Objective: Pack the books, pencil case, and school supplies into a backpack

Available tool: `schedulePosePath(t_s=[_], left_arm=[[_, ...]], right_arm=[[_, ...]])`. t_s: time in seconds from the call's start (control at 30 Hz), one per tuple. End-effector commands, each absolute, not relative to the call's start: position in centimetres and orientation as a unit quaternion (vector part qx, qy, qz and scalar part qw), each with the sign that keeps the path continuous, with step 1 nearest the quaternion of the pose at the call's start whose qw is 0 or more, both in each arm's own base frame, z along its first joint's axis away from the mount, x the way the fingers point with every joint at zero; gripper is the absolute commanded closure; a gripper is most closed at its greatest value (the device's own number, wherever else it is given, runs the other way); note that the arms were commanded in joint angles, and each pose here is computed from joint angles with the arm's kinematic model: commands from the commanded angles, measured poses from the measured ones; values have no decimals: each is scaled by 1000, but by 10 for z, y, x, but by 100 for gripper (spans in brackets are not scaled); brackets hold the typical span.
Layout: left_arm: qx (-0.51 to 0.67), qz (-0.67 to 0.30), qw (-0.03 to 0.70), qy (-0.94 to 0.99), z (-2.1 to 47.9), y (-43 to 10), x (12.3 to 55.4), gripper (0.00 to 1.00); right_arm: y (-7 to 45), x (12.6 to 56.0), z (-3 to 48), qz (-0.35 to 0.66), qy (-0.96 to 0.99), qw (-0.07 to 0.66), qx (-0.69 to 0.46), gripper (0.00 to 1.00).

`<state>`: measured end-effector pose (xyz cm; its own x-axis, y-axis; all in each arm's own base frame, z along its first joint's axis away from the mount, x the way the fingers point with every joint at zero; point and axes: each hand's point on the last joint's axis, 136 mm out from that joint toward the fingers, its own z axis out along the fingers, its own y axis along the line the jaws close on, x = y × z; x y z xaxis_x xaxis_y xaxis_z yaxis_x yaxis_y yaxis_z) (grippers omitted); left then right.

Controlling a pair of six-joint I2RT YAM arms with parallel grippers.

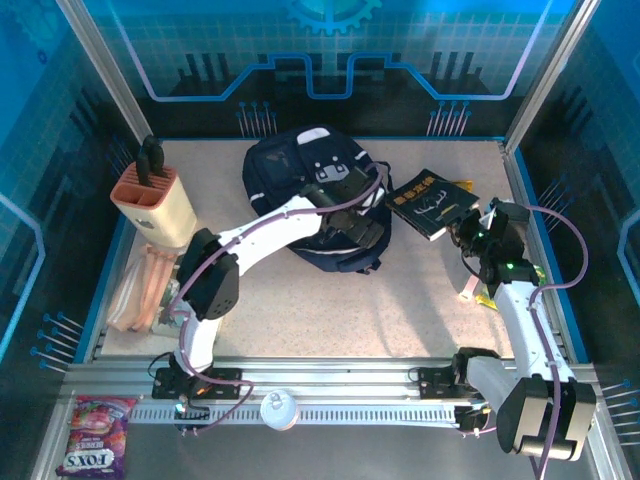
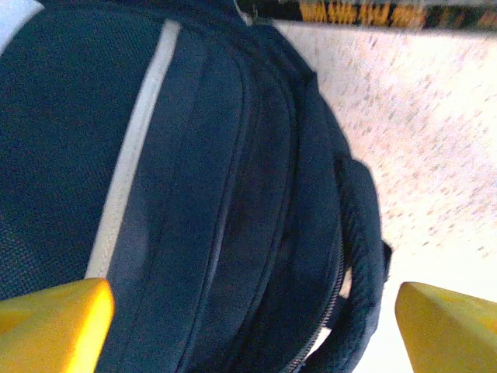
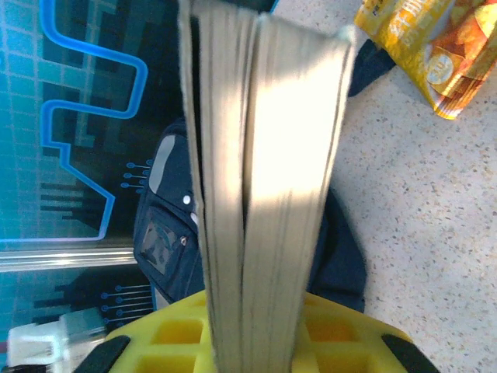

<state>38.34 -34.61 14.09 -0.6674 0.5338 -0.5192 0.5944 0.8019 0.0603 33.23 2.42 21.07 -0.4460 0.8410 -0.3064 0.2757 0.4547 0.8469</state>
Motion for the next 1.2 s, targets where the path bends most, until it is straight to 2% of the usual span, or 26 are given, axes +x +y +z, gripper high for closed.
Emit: schedulePosePath(t_s=[0.0, 0.43, 0.63, 0.77, 0.83, 0.93, 1.03, 1.07, 1.17], left_arm=[[344, 4, 231, 910, 125, -331, 382, 11], [337, 114, 221, 908, 94, -321, 420, 45], [336, 123, 220, 908, 84, -324, 427, 48], [333, 140, 225, 905, 82, -321, 432, 56], [326, 142, 232, 905, 88, -321, 434, 62], [313, 122, 254, 907, 108, -327, 437, 77], [298, 104, 288, 904, 136, -330, 440, 97], [294, 100, 301, 902, 146, -330, 441, 100], [276, 85, 337, 896, 175, -329, 443, 100]], right_arm=[[20, 334, 232, 378, 754, 412, 345, 100], [19, 329, 233, 373, 754, 414, 347, 100], [17, 328, 234, 367, 755, 416, 350, 100], [14, 326, 236, 357, 757, 421, 349, 100], [12, 325, 236, 350, 759, 422, 351, 100], [9, 322, 235, 335, 764, 424, 352, 100], [2, 316, 236, 310, 769, 430, 356, 100], [-1, 313, 236, 300, 771, 432, 358, 100], [-6, 306, 235, 276, 778, 431, 363, 100]])
